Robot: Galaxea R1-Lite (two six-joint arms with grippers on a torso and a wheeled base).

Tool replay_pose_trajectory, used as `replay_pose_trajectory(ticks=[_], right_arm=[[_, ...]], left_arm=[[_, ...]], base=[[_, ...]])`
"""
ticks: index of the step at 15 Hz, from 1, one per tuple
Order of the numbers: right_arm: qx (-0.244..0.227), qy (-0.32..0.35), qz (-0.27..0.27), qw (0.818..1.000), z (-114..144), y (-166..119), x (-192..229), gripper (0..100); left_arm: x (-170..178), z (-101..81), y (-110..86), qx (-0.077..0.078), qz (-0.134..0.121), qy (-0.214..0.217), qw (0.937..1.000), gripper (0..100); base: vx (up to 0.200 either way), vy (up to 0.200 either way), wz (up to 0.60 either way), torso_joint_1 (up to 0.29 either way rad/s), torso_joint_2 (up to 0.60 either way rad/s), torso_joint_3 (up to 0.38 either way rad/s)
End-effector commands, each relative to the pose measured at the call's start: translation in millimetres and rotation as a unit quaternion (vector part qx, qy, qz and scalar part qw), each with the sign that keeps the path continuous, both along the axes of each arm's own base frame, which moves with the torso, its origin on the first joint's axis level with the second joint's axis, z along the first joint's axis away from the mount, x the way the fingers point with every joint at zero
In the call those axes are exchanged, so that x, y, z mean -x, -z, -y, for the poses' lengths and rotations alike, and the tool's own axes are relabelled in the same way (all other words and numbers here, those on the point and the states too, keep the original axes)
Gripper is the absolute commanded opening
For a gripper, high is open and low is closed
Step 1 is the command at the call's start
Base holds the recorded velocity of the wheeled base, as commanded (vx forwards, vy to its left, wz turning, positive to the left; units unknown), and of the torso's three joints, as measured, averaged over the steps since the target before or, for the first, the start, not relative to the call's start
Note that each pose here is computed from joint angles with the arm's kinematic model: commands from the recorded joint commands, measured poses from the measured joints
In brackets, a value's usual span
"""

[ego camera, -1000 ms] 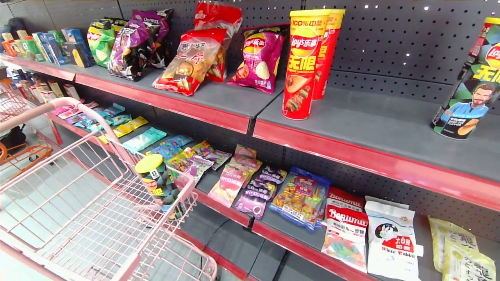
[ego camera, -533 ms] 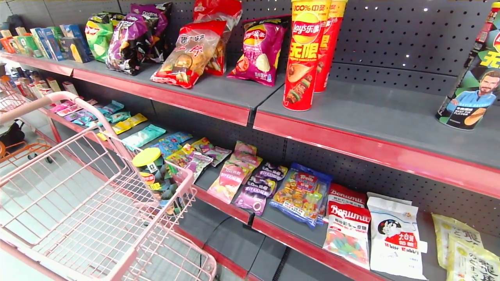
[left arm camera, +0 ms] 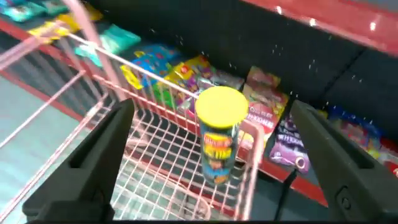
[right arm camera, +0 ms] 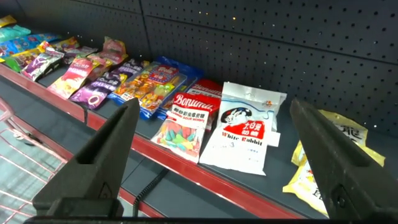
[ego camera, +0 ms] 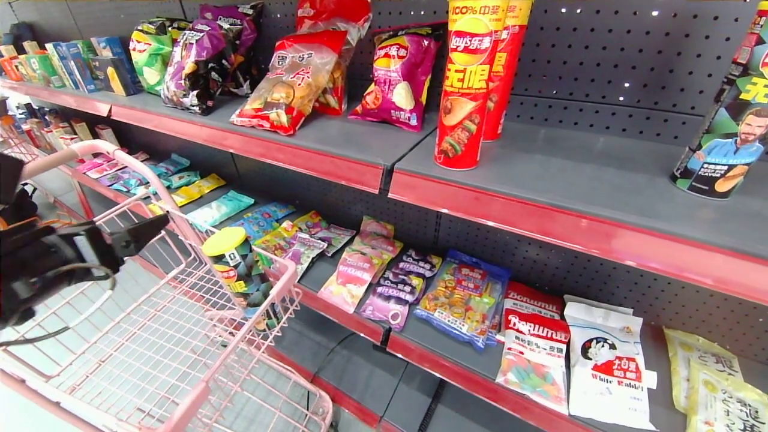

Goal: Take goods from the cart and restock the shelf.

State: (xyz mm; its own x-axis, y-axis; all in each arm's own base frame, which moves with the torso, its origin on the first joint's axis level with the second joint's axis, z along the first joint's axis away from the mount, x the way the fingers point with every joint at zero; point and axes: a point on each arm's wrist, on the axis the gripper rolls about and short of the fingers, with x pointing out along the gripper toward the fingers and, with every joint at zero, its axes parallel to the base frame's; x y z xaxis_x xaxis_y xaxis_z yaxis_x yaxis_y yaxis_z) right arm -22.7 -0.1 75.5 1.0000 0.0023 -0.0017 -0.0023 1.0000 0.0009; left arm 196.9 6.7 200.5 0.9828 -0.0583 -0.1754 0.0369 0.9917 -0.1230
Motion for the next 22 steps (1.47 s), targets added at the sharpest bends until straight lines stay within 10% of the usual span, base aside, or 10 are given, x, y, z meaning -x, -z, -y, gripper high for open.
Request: replay_pose_trajectory(ticks=[1, 18, 19, 22], right_arm=[[0.0, 0.0, 0.0, 1.0, 0.0, 0.0, 0.0, 100], [0.001, -0.001, 0.0, 1.0, 0.0, 0.0, 0.0, 100], [0.001, -0.001, 0.0, 1.0, -0.1, 0.0, 0.0, 100], [0.0, -0.003, 0.001, 1.0, -0.1, -0.2, 0.0, 100]], left_arm=[[-81.3, -12.2, 75.9, -0.01, -0.101, 0.041, 0.9939, 100], [-130.7, 21.8, 131.7, -0.019, -0.119, 0.143, 0.9823, 100], [-130.1, 24.3, 129.8, -0.019, -0.117, 0.147, 0.982, 0], [-120.2, 22.0, 104.9, -0.021, -0.088, 0.144, 0.9855, 0]], base=[[0.0, 0.0, 0.0, 0.0, 0.0, 0.0], [0.0, 0.0, 0.0, 0.0, 0.0, 0.0], [0.0, 0.0, 0.0, 0.0, 0.0, 0.0], [0.0, 0.0, 0.0, 0.0, 0.0, 0.0]])
